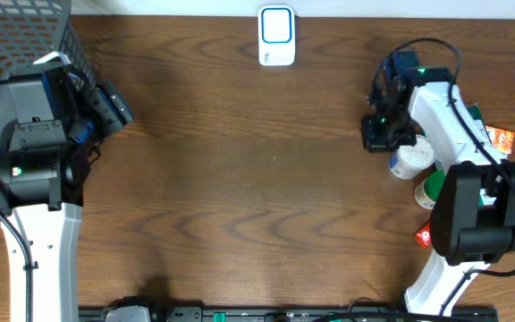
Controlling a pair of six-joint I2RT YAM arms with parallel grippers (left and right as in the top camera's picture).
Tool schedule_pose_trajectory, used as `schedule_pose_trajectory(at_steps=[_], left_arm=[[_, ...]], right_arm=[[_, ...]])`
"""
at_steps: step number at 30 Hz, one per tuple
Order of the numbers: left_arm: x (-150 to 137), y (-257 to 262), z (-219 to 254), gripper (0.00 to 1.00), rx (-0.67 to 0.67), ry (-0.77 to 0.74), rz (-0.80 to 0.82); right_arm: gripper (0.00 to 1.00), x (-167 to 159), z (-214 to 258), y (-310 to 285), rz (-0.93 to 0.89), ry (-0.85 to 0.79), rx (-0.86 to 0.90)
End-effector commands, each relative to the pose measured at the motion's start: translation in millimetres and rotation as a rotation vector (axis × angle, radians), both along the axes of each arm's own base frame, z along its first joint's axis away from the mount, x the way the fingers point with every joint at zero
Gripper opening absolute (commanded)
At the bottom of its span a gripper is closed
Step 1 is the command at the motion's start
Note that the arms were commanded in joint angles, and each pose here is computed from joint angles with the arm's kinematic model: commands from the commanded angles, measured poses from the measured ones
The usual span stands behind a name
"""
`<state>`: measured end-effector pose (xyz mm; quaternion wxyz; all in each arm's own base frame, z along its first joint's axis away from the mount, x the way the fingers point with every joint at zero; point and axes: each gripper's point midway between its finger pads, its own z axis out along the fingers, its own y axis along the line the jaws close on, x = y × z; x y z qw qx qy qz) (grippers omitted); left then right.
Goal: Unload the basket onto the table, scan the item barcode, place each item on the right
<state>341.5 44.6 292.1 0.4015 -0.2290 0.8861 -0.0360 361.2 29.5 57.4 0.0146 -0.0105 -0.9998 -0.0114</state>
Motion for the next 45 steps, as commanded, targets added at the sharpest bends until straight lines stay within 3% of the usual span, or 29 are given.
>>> schedule_pose_trajectory(at_steps=[1,5,9,11,12,13,14,15,45], left_arm=[[0.0,3.0,1.7,0.83,0.006,-0.002,0.012],[0.0,3.2,1.7,0.83,0.006,-0.002,0.012],[0.0,3.1,1.7,0.83,0.006,-0.002,0.012],[0.0,3.0,1.7,0.83,0.006,-0.002,0.012],[0.0,3.0,1.7,0.83,0.006,-0.002,0.012],[0.0,3.0,1.7,0.83,0.006,-0.002,0.012],[0.0,3.0,1.7,0.83,0.006,-0.002,0.012],[0.0,3.0,1.7,0.83,0.006,-0.002,0.012],[0.0,3.0,1.8,0.83,0.006,-0.002,0.012]], right_arm=[[0.01,4.4,6.8,-31.1,-0.090,-0.030,-0.175],[0.01,7.8,10.4,-13.9,-0.105,-0.035,-0.074],[0.04,9.1,14.7,35.2,0.039,-0.039,0.211],[0.11,8.2,18.5,48.5,0.093,-0.044,0.292],[0.27,8.2,19.5,51.6,0.097,-0.045,0.311],[0.50,8.0,19.6,52.1,0.094,-0.044,0.314],[0.83,7.3,19.6,52.3,0.093,-0.041,0.313],[0.99,6.1,19.6,52.0,0.090,-0.036,0.313],[0.99,7.4,19.1,50.7,0.089,-0.040,0.308]])
